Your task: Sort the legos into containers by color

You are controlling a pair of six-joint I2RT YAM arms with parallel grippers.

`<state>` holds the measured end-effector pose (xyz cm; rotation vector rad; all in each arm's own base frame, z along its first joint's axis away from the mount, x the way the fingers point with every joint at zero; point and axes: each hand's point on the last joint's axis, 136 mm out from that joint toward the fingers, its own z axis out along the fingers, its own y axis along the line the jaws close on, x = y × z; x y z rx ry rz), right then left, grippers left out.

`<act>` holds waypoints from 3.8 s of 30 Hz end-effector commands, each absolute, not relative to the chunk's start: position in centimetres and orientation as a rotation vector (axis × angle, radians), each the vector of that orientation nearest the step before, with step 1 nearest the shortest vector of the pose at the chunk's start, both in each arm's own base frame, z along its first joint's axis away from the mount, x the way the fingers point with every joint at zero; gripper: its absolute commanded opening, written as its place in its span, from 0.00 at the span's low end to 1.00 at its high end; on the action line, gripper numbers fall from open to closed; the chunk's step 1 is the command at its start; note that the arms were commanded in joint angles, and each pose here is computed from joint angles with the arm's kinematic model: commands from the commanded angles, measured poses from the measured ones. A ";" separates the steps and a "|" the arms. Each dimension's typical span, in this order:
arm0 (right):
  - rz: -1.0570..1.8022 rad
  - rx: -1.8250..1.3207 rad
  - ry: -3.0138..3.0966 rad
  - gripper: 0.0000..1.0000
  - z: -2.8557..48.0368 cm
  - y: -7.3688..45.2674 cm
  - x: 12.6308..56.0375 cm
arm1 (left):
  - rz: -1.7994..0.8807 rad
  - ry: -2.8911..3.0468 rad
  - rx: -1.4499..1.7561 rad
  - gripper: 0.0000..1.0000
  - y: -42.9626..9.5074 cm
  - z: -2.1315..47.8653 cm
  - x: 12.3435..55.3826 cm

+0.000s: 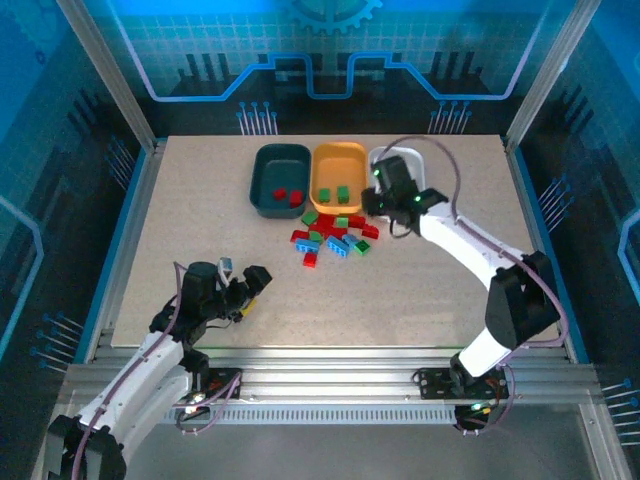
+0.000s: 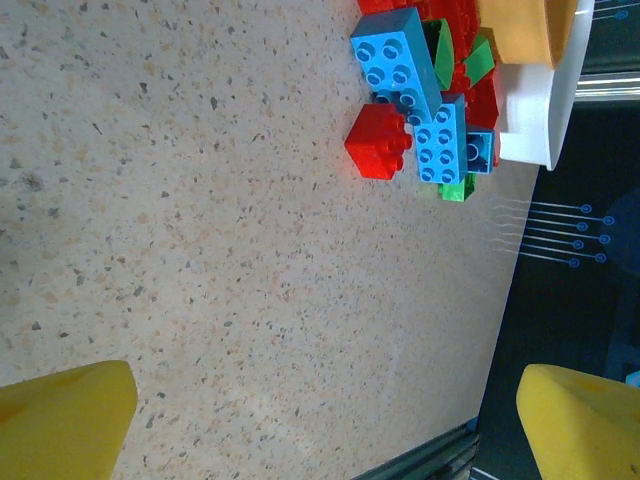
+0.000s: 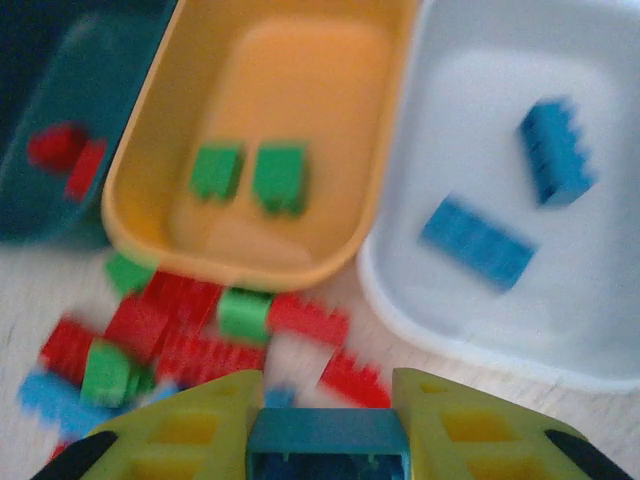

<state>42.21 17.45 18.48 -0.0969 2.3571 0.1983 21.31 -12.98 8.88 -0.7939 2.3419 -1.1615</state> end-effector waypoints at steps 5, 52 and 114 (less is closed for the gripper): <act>0.236 0.071 2.456 0.35 16.3 12.8 48.7 | -1.170 2.381 -0.855 0.99 -13.1 7.0 20.2; 0.157 0.254 2.270 0.71 12.8 10.6 31.3 | -0.169 2.887 0.147 0.54 -24.0 1.7 33.8; -0.088 -0.390 2.487 0.67 7.4 24.3 36.3 | -1.365 2.395 -0.720 0.99 -17.6 20.2 44.2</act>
